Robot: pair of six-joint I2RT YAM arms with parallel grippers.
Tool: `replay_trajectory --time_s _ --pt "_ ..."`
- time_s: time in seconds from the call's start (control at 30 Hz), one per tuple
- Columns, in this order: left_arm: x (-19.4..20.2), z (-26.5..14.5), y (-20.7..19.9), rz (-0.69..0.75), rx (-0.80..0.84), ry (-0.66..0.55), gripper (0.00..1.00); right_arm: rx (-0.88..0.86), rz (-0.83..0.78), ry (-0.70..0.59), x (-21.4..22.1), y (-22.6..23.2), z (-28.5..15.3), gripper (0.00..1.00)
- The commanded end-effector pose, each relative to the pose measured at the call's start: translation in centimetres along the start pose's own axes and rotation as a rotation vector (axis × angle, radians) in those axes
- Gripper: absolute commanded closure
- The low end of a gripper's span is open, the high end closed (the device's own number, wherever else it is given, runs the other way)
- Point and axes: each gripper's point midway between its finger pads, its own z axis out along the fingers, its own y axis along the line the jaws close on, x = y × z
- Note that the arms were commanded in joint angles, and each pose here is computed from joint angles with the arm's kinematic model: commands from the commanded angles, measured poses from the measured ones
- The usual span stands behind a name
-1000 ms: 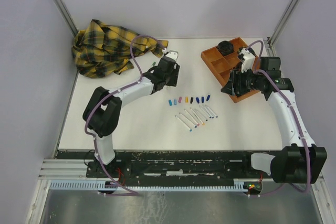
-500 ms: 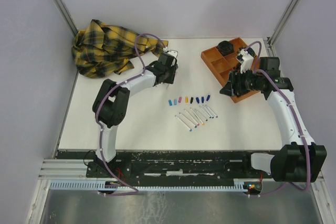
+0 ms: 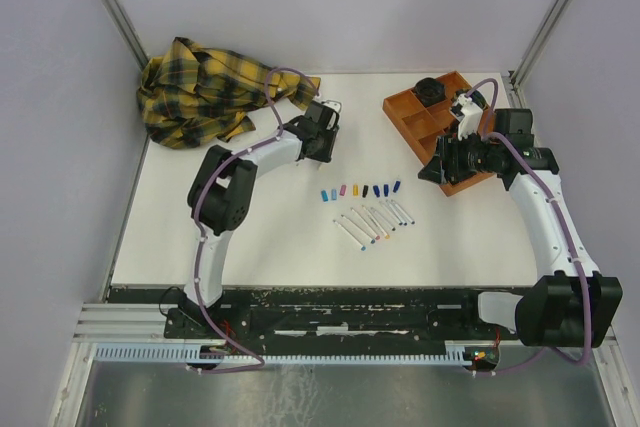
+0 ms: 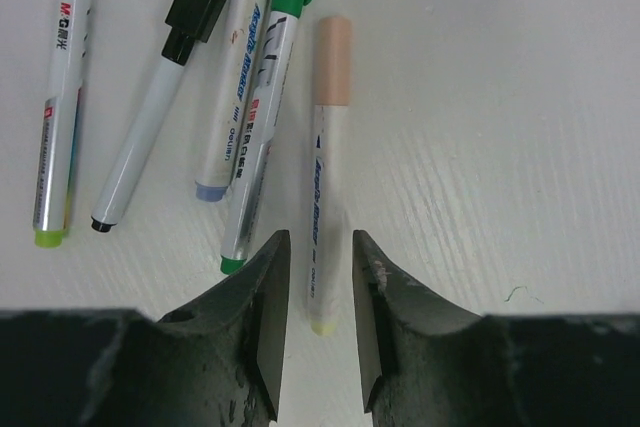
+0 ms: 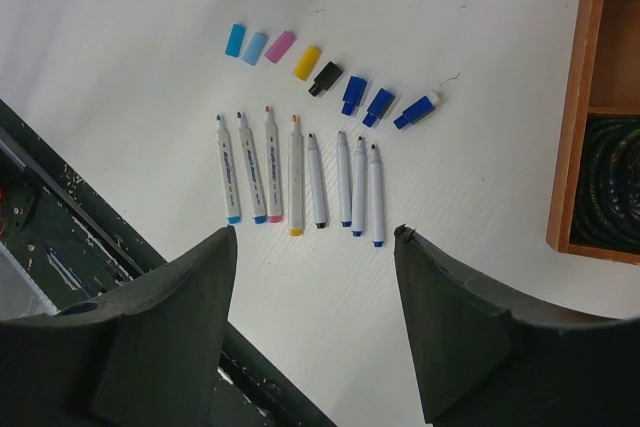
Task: Open the pen caps
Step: Pick up the pen from the center of the board.
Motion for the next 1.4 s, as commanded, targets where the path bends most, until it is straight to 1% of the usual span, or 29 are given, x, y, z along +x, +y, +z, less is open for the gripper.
replay_trajectory --time_s 0.0,0.3,0.8,0.93,1.07,1.23,1.27,1.37 --pt "-1.8 0.1 0.0 0.041 0.021 -0.032 0.63 -0.023 -0.035 -0.028 -1.1 0.4 -0.2 0.28" --pt "-1.2 0.7 0.2 0.040 0.017 -0.015 0.65 -0.028 -0.037 -0.030 -1.1 0.5 -0.3 0.28" --pt "-0.7 0.8 0.0 0.048 0.031 0.001 0.76 -0.036 -0.037 -0.032 -1.2 0.6 -0.2 0.28" --pt "-0.5 0.8 -0.2 0.051 0.046 0.006 0.74 -0.036 -0.037 -0.034 -1.3 0.6 -0.3 0.28" --pt "0.0 1.0 -0.1 0.053 0.042 0.018 0.68 -0.038 -0.037 -0.034 -1.2 0.7 -0.2 0.28" --pt "0.3 1.1 0.0 0.054 0.033 0.024 0.68 -0.040 -0.036 -0.033 -1.2 0.7 -0.2 0.28" --pt "0.2 1.0 0.1 0.053 0.032 0.022 0.69 -0.040 -0.035 -0.032 -1.2 0.7 -0.2 0.28" --pt "0.1 0.9 0.0 0.054 0.036 0.021 0.79 -0.039 -0.035 -0.033 -1.2 0.7 -0.2 0.28"
